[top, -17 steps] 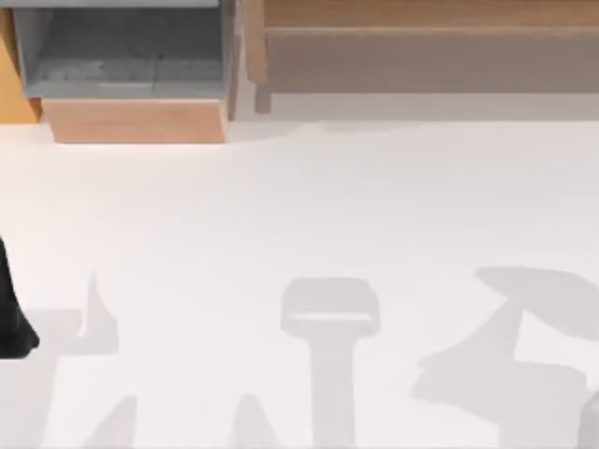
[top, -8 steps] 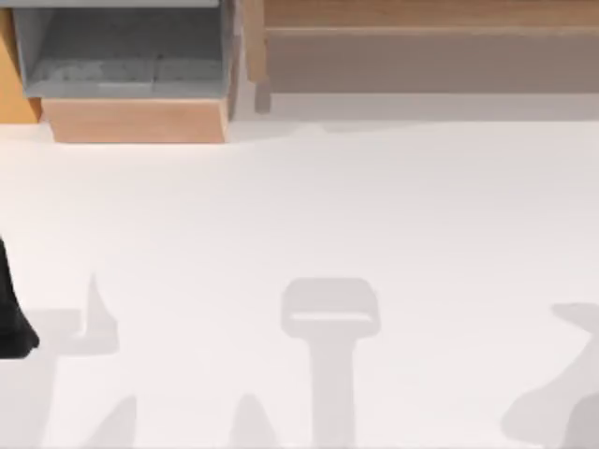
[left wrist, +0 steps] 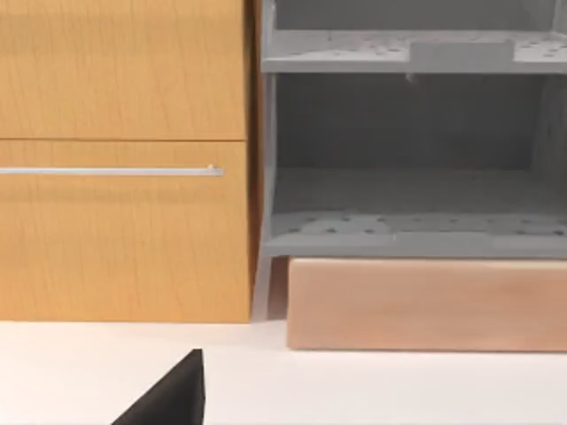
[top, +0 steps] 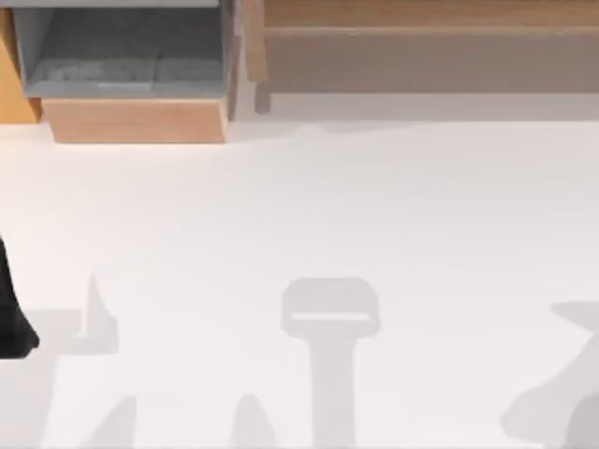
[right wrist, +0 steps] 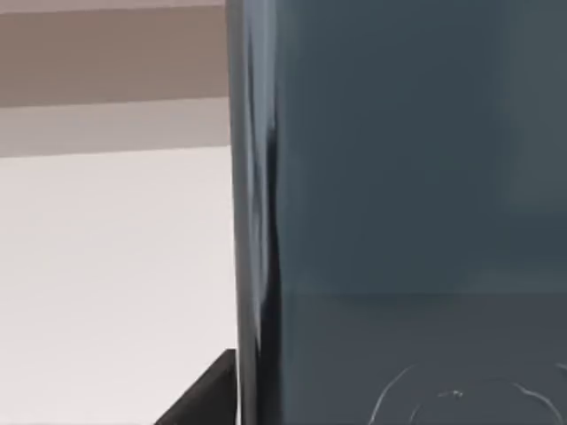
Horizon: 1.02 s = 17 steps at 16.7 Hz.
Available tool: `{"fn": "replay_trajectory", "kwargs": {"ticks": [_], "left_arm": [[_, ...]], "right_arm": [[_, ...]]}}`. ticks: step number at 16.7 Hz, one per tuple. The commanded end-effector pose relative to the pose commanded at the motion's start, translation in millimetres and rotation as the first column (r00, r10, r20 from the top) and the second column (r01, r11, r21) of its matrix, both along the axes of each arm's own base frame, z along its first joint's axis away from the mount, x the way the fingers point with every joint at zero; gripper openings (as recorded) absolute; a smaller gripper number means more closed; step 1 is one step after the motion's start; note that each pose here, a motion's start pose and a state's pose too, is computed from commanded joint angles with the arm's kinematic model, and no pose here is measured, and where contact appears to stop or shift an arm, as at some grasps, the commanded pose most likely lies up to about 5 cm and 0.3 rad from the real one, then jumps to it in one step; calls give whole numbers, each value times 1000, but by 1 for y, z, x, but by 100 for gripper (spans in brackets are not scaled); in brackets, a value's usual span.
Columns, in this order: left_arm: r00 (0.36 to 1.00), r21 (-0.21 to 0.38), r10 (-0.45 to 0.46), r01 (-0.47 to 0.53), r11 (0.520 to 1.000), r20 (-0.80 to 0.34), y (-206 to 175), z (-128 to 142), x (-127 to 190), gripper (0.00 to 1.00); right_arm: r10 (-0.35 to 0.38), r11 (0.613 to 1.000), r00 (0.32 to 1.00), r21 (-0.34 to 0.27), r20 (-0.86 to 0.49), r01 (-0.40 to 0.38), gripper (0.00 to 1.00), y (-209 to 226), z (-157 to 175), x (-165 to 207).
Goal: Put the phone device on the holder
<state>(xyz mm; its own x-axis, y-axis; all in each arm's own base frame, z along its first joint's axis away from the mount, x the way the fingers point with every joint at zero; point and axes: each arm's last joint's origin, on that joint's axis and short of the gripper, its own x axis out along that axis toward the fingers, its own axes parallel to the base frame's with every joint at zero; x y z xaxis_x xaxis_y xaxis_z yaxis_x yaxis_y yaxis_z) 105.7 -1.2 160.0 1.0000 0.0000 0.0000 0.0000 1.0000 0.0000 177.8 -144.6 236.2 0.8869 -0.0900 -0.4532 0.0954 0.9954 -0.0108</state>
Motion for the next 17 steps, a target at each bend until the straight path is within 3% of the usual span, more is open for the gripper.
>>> {"fn": "replay_trajectory", "kwargs": {"ticks": [6, 15, 17], "left_arm": [[1000, 0, 0, 0, 1000, 0, 0, 0, 0, 100], [1000, 0, 0, 0, 1000, 0, 0, 0, 0, 100], [1000, 0, 0, 0, 1000, 0, 0, 0, 0, 100]], "right_arm": [[-4, 999, 1000, -33, -3, 4, 0, -2, -8, 21], [-5, 1000, 1000, 1, 3, 5, 0, -5, -20, 41], [-5, 1000, 1000, 1, 3, 5, 15, -5, -20, 41]]}}
